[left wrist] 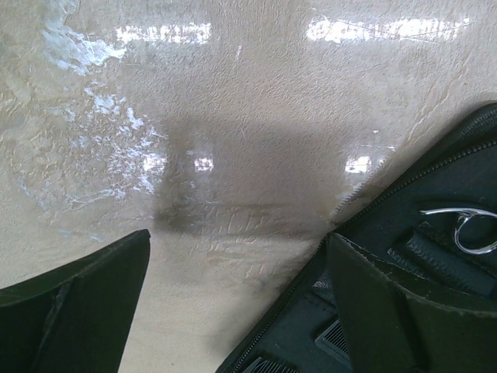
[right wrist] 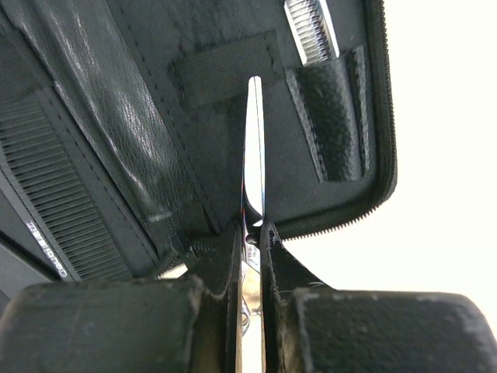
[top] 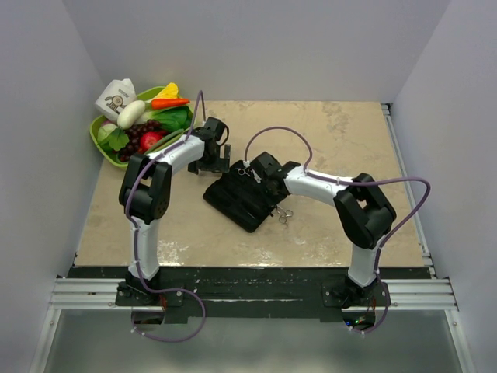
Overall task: Sort the hair-cutting tools
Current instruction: Place the scissors in the hairdressing tool bag.
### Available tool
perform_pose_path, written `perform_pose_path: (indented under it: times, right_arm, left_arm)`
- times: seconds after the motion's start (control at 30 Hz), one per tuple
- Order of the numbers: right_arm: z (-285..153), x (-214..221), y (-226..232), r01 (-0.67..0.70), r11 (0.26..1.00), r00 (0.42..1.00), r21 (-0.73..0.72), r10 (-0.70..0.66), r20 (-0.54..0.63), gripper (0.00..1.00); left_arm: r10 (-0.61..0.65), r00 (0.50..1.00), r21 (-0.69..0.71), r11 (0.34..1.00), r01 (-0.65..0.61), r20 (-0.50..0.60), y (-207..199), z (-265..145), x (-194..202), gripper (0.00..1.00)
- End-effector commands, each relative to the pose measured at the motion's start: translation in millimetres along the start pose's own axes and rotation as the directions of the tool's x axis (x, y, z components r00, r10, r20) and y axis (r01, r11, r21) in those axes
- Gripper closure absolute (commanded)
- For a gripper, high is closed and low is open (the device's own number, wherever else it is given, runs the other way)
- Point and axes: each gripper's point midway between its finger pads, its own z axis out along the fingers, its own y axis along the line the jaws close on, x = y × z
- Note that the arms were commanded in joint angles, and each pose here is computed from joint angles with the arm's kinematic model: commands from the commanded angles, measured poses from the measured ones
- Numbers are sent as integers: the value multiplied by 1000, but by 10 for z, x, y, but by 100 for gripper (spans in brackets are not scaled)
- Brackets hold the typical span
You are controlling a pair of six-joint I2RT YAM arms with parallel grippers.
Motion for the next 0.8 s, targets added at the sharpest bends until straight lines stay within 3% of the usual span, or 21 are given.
perform_pose_path:
  times: [0.0,0.37,0.77]
  right_arm:
    - [-146,98,-128,100,994,990,50,-95,-109,100]
    - [-129,163,-38,223,975,955,11,-217,-202,97]
    - [-94,-131,61,281,958,946,52,-267,-186,97]
  left_arm:
    - [28,1000,0,1000,-28,15,5,-158,-2,1]
    - [41,999,7,999,-41,12,-28,-236,37,1]
    - [46,999,9,999,-46,2,-25,-228,91,1]
